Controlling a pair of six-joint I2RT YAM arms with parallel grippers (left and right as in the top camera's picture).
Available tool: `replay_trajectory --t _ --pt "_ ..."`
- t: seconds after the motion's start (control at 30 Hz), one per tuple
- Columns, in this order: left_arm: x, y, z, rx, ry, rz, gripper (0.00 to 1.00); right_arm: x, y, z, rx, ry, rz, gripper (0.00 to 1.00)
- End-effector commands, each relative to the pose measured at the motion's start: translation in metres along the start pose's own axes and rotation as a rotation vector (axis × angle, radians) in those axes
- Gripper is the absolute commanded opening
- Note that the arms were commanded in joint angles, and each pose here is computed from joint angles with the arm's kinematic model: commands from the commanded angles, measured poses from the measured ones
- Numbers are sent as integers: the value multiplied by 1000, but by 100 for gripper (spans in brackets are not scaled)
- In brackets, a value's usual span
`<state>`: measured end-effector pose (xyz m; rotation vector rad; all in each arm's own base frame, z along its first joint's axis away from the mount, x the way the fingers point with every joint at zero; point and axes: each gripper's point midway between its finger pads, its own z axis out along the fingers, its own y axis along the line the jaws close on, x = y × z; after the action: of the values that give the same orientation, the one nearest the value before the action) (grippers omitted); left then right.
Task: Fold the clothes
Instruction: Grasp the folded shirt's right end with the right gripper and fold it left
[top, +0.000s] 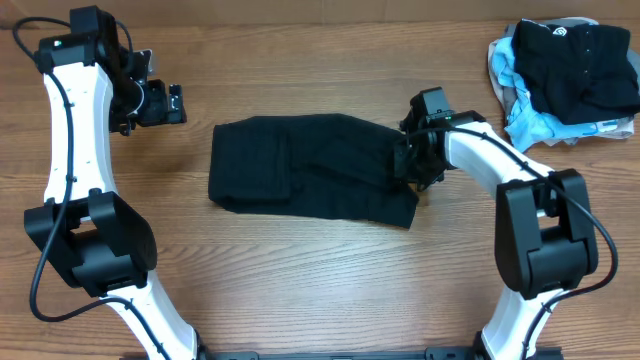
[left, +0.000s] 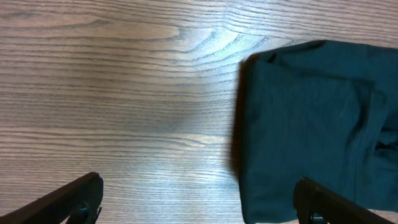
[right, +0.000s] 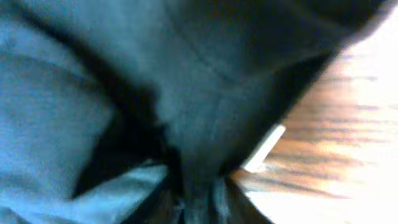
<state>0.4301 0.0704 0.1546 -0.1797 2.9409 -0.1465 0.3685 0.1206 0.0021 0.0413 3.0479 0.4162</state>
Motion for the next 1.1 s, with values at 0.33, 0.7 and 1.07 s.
replay_trajectory --t 0.33,0.7,1.07 --pt "-1 2 -1 -2 0 -35 100 -9 -101 -48 -46 -30 244 4" --pt "-1 2 -1 -3 0 -34 100 -33 -63 -123 -55 -95 122 4" --pt "-1 2 -1 -3 0 -34 100 -27 98 -105 -141 -118 -147 4"
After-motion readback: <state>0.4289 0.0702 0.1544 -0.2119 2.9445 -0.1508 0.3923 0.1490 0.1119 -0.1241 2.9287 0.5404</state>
